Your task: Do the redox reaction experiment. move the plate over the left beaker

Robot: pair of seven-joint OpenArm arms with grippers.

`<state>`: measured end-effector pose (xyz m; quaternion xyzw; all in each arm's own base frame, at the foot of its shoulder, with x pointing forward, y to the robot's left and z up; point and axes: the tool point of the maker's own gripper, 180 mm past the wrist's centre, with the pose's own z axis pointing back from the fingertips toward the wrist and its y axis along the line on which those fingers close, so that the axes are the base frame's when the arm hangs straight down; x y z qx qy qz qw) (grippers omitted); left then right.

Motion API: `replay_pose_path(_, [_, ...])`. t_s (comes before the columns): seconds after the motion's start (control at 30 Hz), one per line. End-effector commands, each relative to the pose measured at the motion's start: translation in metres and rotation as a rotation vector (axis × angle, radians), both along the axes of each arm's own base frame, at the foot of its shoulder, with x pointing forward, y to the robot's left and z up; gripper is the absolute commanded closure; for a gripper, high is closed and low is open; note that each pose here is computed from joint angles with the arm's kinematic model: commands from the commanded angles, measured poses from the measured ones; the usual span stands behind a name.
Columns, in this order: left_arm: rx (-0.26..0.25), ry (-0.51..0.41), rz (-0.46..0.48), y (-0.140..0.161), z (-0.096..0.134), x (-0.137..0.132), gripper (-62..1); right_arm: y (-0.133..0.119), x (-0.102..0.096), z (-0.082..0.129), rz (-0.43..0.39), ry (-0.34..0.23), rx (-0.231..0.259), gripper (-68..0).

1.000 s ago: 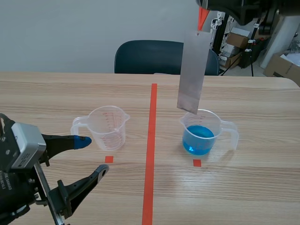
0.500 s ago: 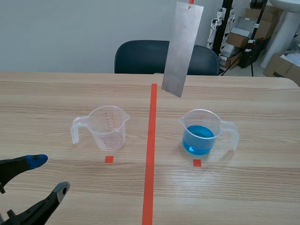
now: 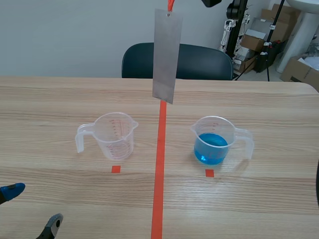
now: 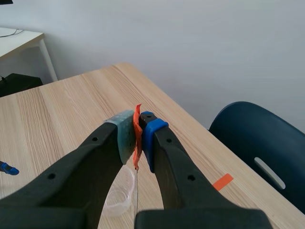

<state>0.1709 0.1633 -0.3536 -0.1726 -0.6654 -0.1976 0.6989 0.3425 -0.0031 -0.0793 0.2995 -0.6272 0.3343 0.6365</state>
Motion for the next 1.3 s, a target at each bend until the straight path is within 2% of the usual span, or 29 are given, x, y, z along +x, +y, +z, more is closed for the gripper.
replay_pose_path(0.0, [-0.020, -0.053, 0.020, -0.002, 0.012, 0.005, -62.3, -0.001, 0.002, 0.014, -0.001, -0.036, 0.024, -0.4])
replay_pose_path(0.23, [-0.043, -0.107, 0.126, 0.001, 0.017, 0.011, -62.3, 0.003, 0.006, 0.018, -0.028, -0.025, 0.066, -0.4])
replay_pose_path(0.47, [-0.058, -0.170, 0.190, 0.000, 0.026, 0.015, -62.3, 0.008, 0.009, 0.021, -0.049, -0.013, 0.101, -0.4])
replay_pose_path(0.67, [-0.069, -0.201, 0.186, -0.001, 0.033, 0.019, -62.3, 0.014, 0.012, 0.021, -0.070, -0.027, 0.097, -0.4])
replay_pose_path(0.87, [-0.056, -0.201, 0.161, -0.005, 0.032, 0.019, -62.3, 0.032, 0.010, 0.011, -0.027, 0.001, 0.101, -0.4])
replay_pose_path(1.03, [-0.058, -0.200, 0.160, -0.005, 0.032, 0.019, -62.3, 0.047, 0.008, 0.001, -0.005, -0.011, 0.076, -0.4])
replay_pose_path(1.27, [-0.061, -0.200, 0.162, -0.004, 0.032, 0.019, -62.3, 0.058, 0.011, -0.005, 0.004, -0.032, 0.079, -0.4])
